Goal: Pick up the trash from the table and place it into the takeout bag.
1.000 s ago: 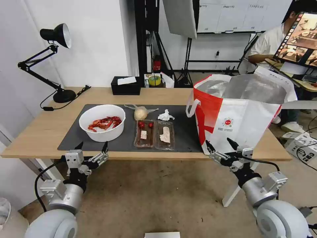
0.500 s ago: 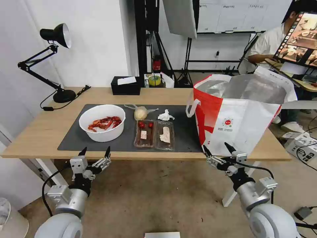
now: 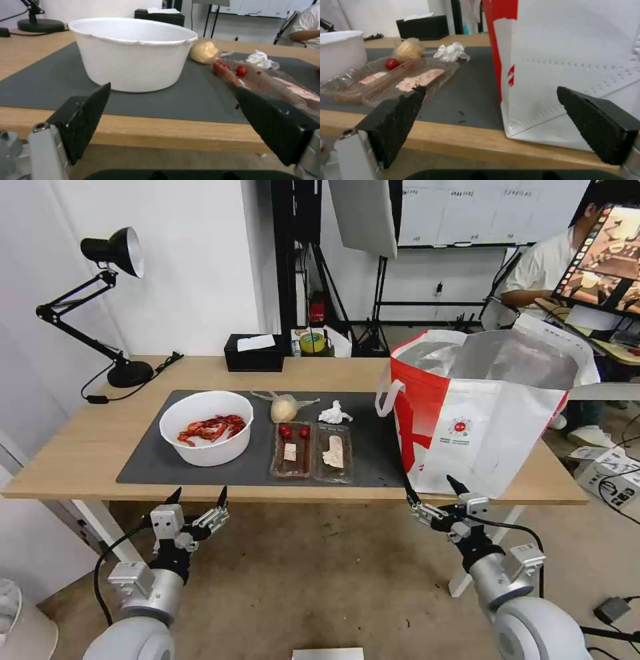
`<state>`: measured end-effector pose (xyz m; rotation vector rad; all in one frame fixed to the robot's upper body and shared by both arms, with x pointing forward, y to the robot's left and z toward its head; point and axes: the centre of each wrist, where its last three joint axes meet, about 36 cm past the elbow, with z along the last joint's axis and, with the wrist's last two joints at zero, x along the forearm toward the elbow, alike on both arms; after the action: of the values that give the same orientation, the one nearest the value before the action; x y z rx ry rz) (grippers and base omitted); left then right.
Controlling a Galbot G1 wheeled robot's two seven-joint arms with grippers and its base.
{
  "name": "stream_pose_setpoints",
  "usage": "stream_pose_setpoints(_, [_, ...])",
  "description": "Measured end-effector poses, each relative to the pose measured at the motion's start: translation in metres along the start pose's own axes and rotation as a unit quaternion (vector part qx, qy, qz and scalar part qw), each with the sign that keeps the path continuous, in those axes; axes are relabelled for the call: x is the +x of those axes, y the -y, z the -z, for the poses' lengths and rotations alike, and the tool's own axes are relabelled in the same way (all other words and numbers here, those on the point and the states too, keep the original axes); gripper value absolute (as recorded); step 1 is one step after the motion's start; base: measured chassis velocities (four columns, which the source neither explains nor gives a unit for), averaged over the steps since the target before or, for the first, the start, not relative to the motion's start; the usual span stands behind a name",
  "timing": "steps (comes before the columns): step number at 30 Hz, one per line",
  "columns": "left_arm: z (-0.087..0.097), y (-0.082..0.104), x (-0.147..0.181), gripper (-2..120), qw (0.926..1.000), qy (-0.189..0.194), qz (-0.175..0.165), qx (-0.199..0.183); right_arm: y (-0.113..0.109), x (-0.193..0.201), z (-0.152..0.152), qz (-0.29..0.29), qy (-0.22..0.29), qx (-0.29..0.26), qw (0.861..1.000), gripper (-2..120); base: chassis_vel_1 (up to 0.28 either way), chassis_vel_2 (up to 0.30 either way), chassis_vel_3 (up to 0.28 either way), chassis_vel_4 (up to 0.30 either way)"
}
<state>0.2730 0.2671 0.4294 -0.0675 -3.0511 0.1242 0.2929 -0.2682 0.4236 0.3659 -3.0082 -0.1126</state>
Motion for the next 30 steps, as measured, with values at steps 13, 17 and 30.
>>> stream_pose_setpoints(13, [0.002, -0.001, 0.002, 100, 1.0000, 0.003, -0.001, -0.002, -0.040, -0.008, 0.005, 0.057, -0.016, -0.158, 0.986, 100, 0.000, 0.000, 0.000, 0.000])
stream_pose_setpoints(17, [0.003, -0.001, 0.002, 100, 1.0000, 0.003, -0.001, -0.003, -0.057, -0.015, 0.014, 0.076, -0.027, -0.240, 0.967, 100, 0.000, 0.000, 0.000, 0.000])
stream_pose_setpoints(30, [0.004, -0.005, 0.002, 100, 1.0000, 0.003, 0.005, -0.008, -0.089, -0.046, 0.040, 0.087, -0.082, -0.406, 0.906, 100, 0.000, 0.000, 0.000, 0.000])
